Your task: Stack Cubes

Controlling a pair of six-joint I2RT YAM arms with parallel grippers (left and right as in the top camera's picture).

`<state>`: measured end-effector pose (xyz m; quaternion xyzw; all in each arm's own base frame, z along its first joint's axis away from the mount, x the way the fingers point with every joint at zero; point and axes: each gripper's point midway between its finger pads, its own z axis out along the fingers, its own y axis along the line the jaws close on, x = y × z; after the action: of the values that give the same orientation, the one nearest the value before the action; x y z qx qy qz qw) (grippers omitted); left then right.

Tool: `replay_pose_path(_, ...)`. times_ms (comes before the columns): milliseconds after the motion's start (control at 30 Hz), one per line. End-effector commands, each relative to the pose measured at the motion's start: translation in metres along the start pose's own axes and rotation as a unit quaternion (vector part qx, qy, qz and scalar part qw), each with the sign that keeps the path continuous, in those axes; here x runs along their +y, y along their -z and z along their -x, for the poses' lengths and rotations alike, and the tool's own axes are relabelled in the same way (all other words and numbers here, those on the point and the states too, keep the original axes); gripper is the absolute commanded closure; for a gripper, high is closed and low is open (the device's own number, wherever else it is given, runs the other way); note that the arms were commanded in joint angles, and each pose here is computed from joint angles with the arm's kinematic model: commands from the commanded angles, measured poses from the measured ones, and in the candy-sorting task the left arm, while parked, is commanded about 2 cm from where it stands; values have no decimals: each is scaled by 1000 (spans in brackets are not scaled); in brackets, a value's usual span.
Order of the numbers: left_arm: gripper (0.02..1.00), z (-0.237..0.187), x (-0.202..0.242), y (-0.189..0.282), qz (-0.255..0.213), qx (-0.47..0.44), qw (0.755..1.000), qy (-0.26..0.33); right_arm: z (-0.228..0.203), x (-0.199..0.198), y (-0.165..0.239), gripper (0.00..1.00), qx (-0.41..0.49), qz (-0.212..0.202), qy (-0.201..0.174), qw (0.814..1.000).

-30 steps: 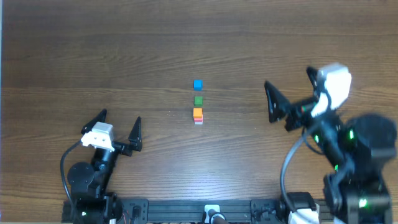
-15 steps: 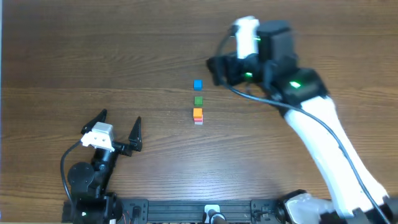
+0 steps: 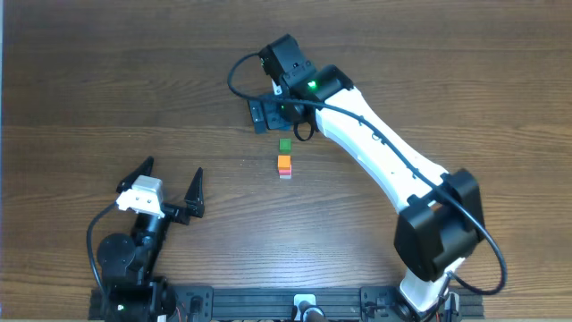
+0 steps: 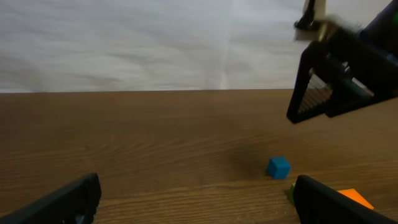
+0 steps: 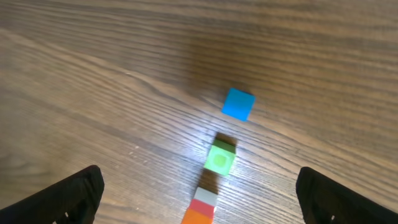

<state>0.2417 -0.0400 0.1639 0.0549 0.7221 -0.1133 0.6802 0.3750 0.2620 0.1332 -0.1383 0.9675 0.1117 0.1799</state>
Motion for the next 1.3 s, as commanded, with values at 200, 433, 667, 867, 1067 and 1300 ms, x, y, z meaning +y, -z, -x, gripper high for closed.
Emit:
replay_pose_path(200,18,-1,2,0,4,1,1000,7,-26,-20,-61,9,75,-52,-78,993)
replay_pose_path(433,18,-1,2,0,4,1,1000,7,-42,-26,-86,9,106,-66,-105,987)
replay_pose_path(667,18,-1,2,0,4,1,1000,7,-48,-28,-90,7,116,-73,-118,984)
replay_pose_path(867,20,-1,2,0,4,1,1000,7,-57,-30,-97,7,132,-82,-120,981)
replay_pose_path(1067,18,-1,2,0,4,1,1000,7,-61,-27,-101,25,137,-83,-115,980)
replay_pose_path(1300,18,-1,2,0,4,1,1000,7,-66,-27,-104,71,146,-87,-113,979)
